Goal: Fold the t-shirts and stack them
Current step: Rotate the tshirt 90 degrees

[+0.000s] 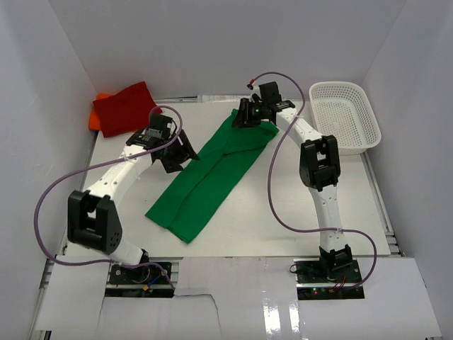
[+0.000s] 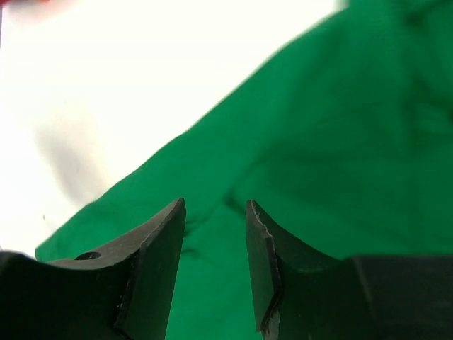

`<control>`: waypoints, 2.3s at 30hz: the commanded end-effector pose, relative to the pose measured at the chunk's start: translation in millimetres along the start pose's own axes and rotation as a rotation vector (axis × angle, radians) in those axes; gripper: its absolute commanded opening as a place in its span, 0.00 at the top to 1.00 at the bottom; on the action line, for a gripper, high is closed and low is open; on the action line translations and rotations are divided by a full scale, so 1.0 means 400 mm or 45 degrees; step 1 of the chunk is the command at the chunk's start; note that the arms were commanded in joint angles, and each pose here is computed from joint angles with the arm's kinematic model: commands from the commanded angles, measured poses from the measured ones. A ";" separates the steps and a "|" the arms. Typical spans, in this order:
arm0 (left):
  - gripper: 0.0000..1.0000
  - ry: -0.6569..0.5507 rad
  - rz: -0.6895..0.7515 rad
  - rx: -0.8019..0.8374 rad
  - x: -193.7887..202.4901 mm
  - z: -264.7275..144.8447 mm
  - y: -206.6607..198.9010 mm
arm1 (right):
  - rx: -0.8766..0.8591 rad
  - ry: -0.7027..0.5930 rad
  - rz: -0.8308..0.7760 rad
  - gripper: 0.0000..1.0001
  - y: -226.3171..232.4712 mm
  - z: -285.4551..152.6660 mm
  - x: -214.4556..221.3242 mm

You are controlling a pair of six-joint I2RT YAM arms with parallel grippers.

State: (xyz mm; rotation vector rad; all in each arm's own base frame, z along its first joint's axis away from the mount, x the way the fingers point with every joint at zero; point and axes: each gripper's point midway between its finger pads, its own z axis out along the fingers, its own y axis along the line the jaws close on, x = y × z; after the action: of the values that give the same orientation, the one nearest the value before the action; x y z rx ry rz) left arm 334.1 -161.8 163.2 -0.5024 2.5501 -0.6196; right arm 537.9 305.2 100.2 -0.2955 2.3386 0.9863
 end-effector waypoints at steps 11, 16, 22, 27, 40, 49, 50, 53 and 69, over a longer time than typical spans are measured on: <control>0.23 0.045 0.119 -0.035 -0.062 0.222 -0.015 | 0.127 0.218 -0.180 0.44 0.063 0.066 0.145; 0.23 0.083 0.124 -0.053 -0.043 0.241 0.006 | 0.208 0.248 -0.200 0.44 0.027 0.089 0.176; 0.23 0.074 0.133 -0.052 -0.039 0.231 0.010 | 0.319 0.253 -0.270 0.45 0.021 0.069 0.190; 0.23 0.090 0.132 -0.060 -0.030 0.241 0.019 | 0.423 0.287 -0.317 0.52 0.029 0.045 0.199; 0.23 0.106 0.138 -0.061 -0.009 0.244 0.026 | 0.551 0.233 -0.406 0.92 0.061 0.021 0.197; 0.23 0.131 0.144 -0.064 0.008 0.260 0.029 | 0.584 0.173 -0.467 0.92 0.121 -0.063 0.193; 0.23 0.133 0.145 -0.064 0.010 0.261 0.029 | 0.589 0.174 -0.468 0.92 0.123 -0.069 0.203; 0.23 0.143 0.147 -0.068 0.015 0.267 0.032 | 0.597 0.182 -0.457 0.91 0.122 -0.088 0.250; 0.23 0.220 0.174 -0.095 0.064 0.284 0.058 | 0.647 0.107 -0.381 0.42 0.168 -0.178 0.314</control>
State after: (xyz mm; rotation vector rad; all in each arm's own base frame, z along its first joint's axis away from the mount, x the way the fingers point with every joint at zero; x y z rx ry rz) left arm 375.9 -188.3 53.7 -0.3439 2.7334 -0.5248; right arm 348.5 306.1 49.9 -0.5650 2.5849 0.2174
